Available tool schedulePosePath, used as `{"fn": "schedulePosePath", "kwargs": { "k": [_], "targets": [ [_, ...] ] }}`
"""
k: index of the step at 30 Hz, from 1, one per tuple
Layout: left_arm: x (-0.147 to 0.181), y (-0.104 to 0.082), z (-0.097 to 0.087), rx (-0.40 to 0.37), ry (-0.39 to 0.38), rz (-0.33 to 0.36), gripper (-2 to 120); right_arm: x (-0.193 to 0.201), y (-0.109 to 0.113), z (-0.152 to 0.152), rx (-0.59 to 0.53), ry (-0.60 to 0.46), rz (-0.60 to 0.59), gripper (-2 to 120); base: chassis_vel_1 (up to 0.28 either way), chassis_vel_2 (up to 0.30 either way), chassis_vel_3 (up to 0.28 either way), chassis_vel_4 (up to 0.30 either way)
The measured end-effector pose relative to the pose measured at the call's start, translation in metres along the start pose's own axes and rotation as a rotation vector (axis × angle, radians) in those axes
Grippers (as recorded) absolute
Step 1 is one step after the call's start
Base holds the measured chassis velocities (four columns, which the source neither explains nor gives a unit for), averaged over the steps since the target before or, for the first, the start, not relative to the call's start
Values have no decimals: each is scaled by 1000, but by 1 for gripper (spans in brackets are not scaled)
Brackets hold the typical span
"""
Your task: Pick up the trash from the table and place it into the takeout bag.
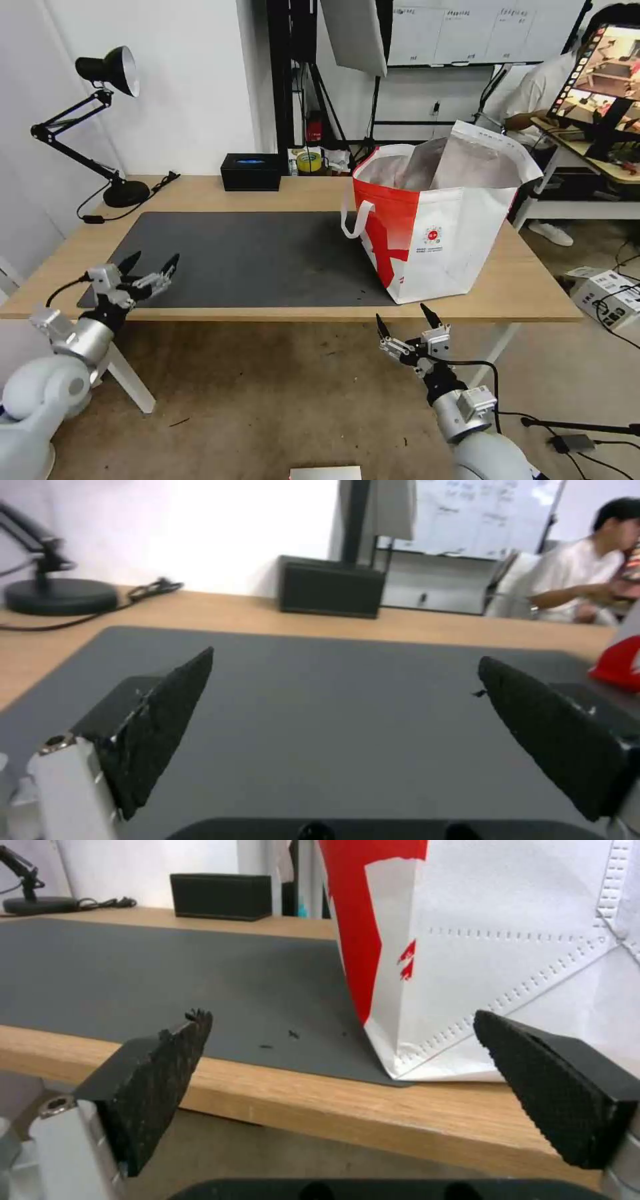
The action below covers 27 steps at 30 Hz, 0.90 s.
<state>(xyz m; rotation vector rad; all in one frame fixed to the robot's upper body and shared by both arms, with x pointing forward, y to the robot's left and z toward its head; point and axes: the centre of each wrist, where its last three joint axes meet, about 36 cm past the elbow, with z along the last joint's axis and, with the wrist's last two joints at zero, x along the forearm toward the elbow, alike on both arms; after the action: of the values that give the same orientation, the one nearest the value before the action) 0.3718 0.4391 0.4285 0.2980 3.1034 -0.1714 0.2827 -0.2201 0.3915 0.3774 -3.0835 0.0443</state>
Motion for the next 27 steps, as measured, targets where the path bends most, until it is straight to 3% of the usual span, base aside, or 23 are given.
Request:
{"fn": "schedulePosePath", "kwargs": {
  "k": [5, 12, 27],
  "targets": [
    [16, 0, 8, -4, -1, -35, 100, 0, 0, 0, 0, 0, 0, 100, 0, 0, 0, 0],
    [64, -7, 43, 16, 21, -108, 100, 0, 0, 0, 0, 0, 0, 100, 0, 0, 0, 0],
    [74, -10, 48, 7, 30, -111, 100, 0, 0, 0, 0, 0, 0, 100, 0, 0, 0, 0]
  ]
}}
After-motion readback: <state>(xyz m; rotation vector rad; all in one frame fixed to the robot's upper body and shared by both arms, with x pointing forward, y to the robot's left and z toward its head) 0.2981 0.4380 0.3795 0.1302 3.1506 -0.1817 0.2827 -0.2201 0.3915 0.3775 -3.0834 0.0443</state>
